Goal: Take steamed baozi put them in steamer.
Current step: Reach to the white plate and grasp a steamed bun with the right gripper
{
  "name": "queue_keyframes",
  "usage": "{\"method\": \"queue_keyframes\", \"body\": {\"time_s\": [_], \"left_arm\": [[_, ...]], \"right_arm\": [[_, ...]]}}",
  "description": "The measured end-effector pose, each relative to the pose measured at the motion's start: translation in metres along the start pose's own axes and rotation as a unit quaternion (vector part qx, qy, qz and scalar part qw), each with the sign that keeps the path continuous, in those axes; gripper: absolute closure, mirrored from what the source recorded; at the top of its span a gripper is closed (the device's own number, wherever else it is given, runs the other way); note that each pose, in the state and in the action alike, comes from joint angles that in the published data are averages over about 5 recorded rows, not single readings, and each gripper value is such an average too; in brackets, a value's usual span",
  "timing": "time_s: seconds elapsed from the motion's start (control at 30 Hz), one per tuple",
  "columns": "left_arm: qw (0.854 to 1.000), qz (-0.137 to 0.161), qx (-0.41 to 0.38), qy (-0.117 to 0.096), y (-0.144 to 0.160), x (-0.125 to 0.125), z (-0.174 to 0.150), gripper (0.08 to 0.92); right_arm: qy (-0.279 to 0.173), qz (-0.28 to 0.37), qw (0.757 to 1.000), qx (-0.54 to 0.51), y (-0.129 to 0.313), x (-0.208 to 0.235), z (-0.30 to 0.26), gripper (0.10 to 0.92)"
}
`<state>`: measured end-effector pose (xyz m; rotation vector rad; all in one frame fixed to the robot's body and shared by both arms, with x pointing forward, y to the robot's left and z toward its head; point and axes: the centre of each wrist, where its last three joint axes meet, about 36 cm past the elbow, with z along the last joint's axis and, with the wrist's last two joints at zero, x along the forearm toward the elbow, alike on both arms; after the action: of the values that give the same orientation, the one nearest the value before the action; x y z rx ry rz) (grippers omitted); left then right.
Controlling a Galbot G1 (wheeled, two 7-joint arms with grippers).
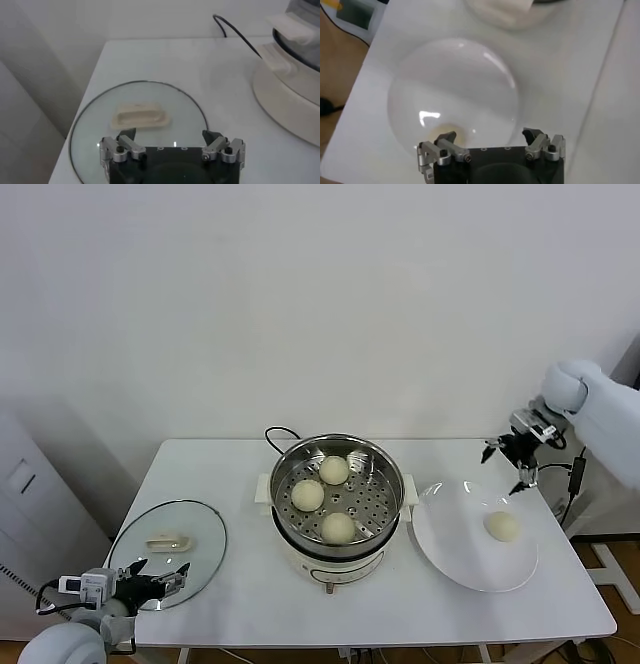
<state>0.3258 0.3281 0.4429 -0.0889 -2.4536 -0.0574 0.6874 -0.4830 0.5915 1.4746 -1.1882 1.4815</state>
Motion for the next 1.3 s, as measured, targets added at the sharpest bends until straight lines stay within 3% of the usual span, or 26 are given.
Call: {"method": "queue_keyframes", "body": {"time_s": [0.9,1.3], "left_arm": [[1.000,0.010,0.000,0.003,-0.007,-0.004,0.001,0.177],[1.000,0.013,0.001,0.002,-0.009,-0.004,0.001,0.177]], "right_arm": [[0.003,-0.005,0.998,-0.057,0.052,-0.106,0.035,0.202],[0.002,-0.005,0.997,-0.072,0.057,-0.121,0.038,0.396]]}}
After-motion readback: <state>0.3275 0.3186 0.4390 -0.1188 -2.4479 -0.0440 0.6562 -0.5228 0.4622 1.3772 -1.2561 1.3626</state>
